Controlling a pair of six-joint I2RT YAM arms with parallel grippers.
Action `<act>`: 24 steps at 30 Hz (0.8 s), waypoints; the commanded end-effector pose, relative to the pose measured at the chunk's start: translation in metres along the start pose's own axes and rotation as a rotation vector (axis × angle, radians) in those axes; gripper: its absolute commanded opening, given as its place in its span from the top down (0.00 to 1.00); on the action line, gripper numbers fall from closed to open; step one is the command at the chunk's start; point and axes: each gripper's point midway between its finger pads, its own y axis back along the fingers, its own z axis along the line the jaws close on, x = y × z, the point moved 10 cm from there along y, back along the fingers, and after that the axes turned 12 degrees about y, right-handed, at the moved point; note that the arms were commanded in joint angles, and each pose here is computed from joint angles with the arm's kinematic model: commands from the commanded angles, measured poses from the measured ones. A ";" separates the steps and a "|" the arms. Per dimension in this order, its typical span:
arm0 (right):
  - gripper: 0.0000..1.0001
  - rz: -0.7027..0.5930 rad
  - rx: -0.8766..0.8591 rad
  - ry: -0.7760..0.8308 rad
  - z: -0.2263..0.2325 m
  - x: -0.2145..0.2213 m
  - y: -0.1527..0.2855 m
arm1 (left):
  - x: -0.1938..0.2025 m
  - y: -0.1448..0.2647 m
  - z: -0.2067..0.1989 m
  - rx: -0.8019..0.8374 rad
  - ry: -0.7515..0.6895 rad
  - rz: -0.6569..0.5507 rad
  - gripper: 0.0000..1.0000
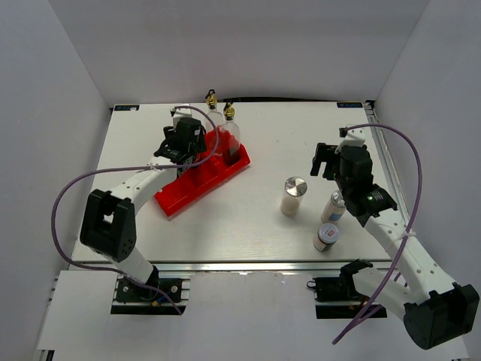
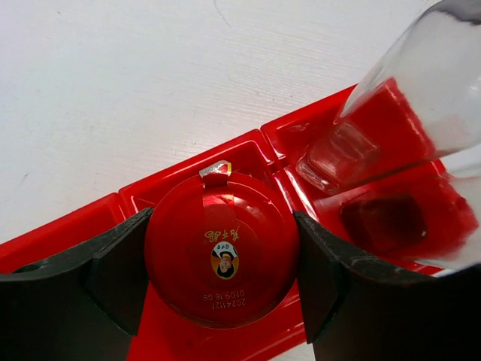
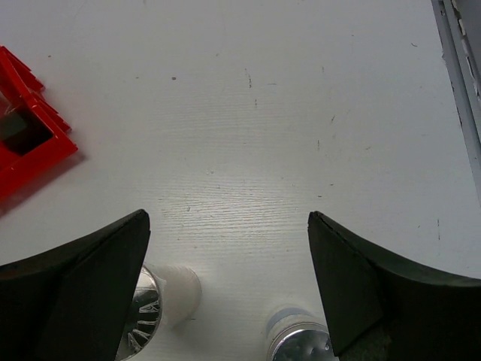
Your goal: Organize the condiment bottles
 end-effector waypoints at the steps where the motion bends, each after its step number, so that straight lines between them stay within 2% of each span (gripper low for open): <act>1: 0.11 -0.027 0.049 -0.013 -0.004 -0.005 -0.003 | -0.042 0.001 -0.014 0.095 0.110 -0.124 0.89; 6: 0.11 -0.031 0.048 -0.018 -0.003 -0.008 -0.003 | -0.038 -0.020 -0.008 0.069 0.110 -0.102 0.85; 12: 0.11 -0.032 0.051 -0.099 -0.007 -0.025 0.018 | -0.030 -0.037 -0.006 0.048 0.101 -0.085 0.67; 13: 0.11 -0.031 0.054 -0.114 -0.008 -0.027 0.023 | -0.027 -0.041 -0.005 0.043 0.098 -0.082 0.60; 16: 0.11 -0.048 0.077 -0.180 -0.013 -0.032 0.044 | -0.025 -0.044 -0.005 0.039 0.097 -0.075 0.49; 17: 0.11 -0.050 0.067 -0.192 -0.013 -0.033 0.049 | -0.025 -0.046 -0.006 0.038 0.095 -0.071 0.39; 19: 0.11 -0.021 0.044 -0.224 -0.014 -0.033 0.065 | -0.025 -0.047 -0.005 0.033 0.089 -0.061 0.27; 20: 0.11 -0.004 0.022 -0.233 -0.013 -0.032 0.070 | -0.025 -0.046 -0.005 0.029 0.086 -0.057 0.17; 22: 0.11 0.076 -0.023 -0.222 -0.012 -0.026 0.081 | -0.027 -0.044 -0.004 0.025 0.077 -0.053 0.11; 23: 0.11 0.104 -0.031 -0.217 -0.012 -0.024 0.084 | -0.030 -0.040 -0.004 0.027 0.080 -0.061 0.02; 24: 0.10 0.136 -0.036 -0.210 -0.012 -0.021 0.086 | -0.032 -0.039 -0.004 0.029 0.080 -0.064 0.02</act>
